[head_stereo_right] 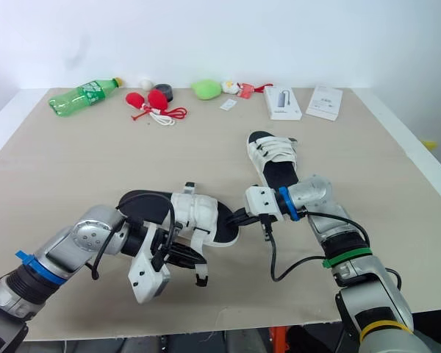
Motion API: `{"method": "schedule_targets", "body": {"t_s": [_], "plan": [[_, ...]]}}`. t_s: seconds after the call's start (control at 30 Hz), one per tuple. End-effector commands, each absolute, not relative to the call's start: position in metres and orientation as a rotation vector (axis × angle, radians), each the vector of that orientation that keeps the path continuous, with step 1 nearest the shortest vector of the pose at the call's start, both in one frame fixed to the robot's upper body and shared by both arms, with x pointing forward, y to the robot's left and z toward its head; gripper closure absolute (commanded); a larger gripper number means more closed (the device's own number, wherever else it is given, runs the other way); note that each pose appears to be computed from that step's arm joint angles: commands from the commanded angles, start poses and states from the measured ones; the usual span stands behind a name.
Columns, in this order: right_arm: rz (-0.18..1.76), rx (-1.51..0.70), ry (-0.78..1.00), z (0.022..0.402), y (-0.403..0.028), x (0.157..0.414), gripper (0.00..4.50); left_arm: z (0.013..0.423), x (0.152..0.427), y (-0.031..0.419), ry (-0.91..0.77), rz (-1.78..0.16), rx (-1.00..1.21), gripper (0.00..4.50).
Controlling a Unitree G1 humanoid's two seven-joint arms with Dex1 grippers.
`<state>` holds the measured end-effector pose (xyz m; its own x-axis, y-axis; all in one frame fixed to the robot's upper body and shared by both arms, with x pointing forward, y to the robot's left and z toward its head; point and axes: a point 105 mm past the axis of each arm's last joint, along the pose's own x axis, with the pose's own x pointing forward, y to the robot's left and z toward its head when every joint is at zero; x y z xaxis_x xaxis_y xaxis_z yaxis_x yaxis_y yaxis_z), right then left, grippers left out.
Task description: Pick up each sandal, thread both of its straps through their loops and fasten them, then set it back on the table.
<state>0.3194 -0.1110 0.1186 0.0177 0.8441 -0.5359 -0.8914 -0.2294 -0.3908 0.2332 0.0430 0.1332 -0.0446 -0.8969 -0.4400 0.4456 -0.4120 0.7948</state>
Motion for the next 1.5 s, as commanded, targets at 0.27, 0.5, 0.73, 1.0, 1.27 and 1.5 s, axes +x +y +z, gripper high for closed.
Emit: {"method": "schedule_targets", "body": {"t_s": [0.27,0.5,0.73,1.0,1.27,1.5], "plan": [[1.608,-0.83,0.189,0.098,-0.123,0.315,4.5,0.204,0.268,0.051,-0.215,-1.489,0.264,4.47],[1.608,-0.833,0.177,0.1,-0.12,0.317,4.5,0.205,0.297,0.056,-0.054,-1.382,0.041,4.47],[1.603,-0.834,0.17,0.1,-0.12,0.317,4.5,0.197,0.312,0.049,-0.031,-1.342,0.038,4.47],[1.592,-0.83,0.168,0.1,-0.121,0.317,4.5,0.174,0.33,0.046,0.03,-1.289,0.128,4.47],[1.585,-0.826,0.171,0.1,-0.122,0.316,4.5,0.152,0.335,0.051,0.089,-1.267,0.226,4.47],[1.588,-0.826,0.167,0.1,-0.119,0.317,4.5,0.143,0.34,0.051,0.102,-1.254,0.291,3.79]]}}
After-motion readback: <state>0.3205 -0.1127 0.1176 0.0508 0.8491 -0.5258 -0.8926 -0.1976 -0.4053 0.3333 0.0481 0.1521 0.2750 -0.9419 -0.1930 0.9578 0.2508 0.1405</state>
